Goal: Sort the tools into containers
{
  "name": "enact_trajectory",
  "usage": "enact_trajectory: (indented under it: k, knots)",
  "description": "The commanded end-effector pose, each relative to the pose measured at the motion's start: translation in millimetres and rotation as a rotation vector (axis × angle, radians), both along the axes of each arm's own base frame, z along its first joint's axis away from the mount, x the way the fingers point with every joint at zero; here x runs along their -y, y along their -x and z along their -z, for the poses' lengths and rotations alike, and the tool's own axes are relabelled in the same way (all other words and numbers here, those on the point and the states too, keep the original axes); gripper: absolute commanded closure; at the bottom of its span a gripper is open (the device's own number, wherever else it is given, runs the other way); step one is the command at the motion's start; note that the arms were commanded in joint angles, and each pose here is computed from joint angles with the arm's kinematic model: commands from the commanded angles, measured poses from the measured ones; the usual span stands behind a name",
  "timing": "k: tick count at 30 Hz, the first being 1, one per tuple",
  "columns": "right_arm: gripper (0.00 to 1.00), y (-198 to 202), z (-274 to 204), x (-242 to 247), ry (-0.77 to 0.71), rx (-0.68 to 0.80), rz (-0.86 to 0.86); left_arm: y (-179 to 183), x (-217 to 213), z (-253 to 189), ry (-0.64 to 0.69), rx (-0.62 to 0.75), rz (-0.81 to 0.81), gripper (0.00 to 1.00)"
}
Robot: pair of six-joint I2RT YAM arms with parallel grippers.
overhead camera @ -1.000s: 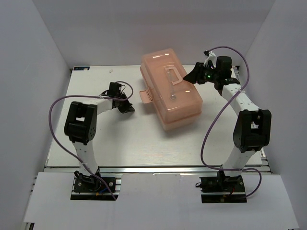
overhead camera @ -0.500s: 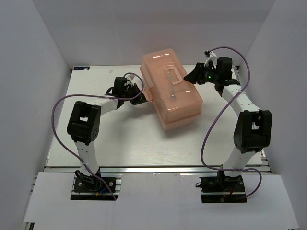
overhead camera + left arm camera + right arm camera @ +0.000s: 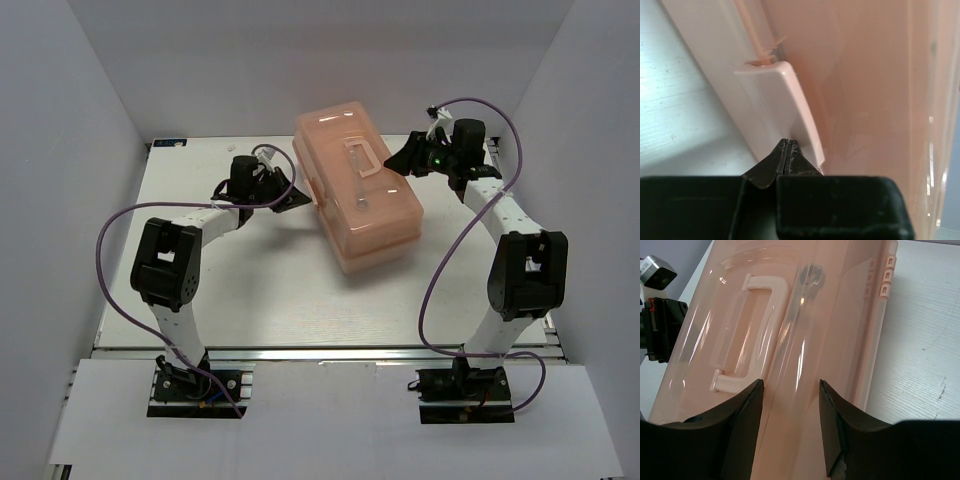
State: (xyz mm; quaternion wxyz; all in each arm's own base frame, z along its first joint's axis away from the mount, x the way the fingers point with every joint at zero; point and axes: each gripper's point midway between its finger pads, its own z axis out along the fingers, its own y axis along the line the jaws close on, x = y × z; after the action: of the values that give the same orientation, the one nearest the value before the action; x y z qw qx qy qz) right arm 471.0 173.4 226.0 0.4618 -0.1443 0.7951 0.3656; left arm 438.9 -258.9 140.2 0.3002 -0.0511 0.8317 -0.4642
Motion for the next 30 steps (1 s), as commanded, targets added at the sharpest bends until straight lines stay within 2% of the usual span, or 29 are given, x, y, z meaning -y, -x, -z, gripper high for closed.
enact_trajectory:
  k: [1, 8, 17, 27, 29, 30]
  knots:
    - [0.59, 25.0, 16.7, -3.2, 0.015, -0.080, -0.055, 0.0, 12.3, -13.6, 0.012, 0.031, 0.029, 1.00]
    - [0.59, 25.4, 19.4, -3.2, 0.020, -0.086, -0.053, -1.9, 6.3, 7.1, -0.016, -0.025, 0.000, 1.00]
    - [0.59, 25.4, 22.7, -5.1, 0.016, -0.097, -0.070, -11.2, 33.8, 13.7, 0.192, -0.066, 0.107, 1.00]
    - [0.60, 29.4, 28.0, -10.1, 0.016, -0.109, -0.091, -6.1, 44.7, -14.4, 0.347, 0.002, 0.194, 1.00]
    - [0.60, 30.3, 28.7, -10.9, 0.016, -0.112, -0.094, -0.6, 44.3, -15.5, 0.377, -0.019, 0.194, 1.00]
    - [0.60, 30.2, 29.4, -10.9, 0.017, -0.113, -0.094, -0.5, 43.1, -22.9, 0.395, 0.015, 0.200, 1.00]
